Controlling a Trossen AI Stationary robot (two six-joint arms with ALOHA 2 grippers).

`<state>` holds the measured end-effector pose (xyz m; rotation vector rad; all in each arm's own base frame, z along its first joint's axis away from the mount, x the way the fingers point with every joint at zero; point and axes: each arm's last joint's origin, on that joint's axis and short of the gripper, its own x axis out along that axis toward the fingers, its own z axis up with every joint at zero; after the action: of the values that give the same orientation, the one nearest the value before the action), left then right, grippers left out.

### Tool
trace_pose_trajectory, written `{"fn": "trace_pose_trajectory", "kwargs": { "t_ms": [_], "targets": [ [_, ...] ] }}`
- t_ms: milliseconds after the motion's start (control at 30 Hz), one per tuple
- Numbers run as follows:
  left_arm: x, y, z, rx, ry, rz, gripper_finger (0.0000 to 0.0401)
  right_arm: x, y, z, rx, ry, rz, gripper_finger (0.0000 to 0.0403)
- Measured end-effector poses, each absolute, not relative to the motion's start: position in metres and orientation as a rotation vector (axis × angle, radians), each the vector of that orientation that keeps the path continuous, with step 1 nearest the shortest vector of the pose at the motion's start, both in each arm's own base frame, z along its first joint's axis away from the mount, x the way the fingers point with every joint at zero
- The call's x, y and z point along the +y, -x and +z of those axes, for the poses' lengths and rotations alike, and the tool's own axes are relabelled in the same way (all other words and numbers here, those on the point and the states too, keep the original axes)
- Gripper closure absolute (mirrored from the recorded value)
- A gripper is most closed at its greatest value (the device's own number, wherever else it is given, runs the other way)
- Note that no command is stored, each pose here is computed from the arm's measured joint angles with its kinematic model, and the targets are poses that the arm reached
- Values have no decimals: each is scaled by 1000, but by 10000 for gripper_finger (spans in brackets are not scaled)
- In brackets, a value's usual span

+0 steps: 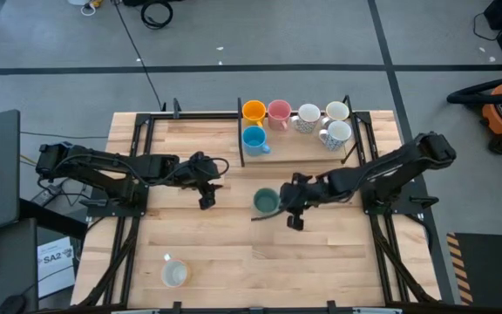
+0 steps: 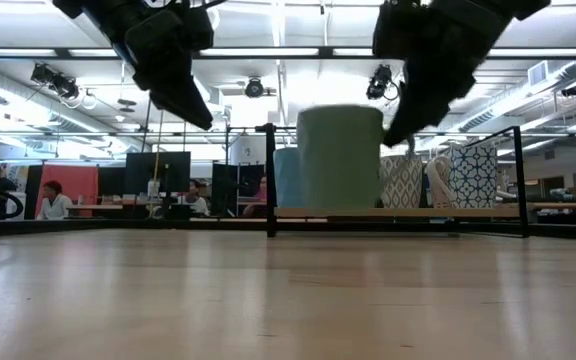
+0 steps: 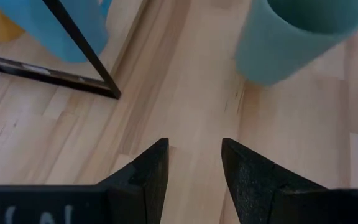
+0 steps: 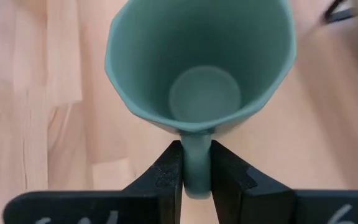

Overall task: Place coffee mugs
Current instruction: Put the green mug on the shelf

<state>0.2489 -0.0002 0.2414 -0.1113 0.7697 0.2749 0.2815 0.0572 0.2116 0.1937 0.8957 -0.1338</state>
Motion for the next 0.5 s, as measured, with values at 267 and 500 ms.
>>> {"fn": "trace_pose_trajectory", "kwargs": {
  "t_ms": [267, 500],
  "targets": [
    [0, -251, 244, 736, 114, 271, 245, 17, -256, 247, 835, -259, -247, 339],
    [0, -251, 244, 736, 114, 271, 245, -16, -227, 269, 795, -287, -413, 338]
  ]
}}
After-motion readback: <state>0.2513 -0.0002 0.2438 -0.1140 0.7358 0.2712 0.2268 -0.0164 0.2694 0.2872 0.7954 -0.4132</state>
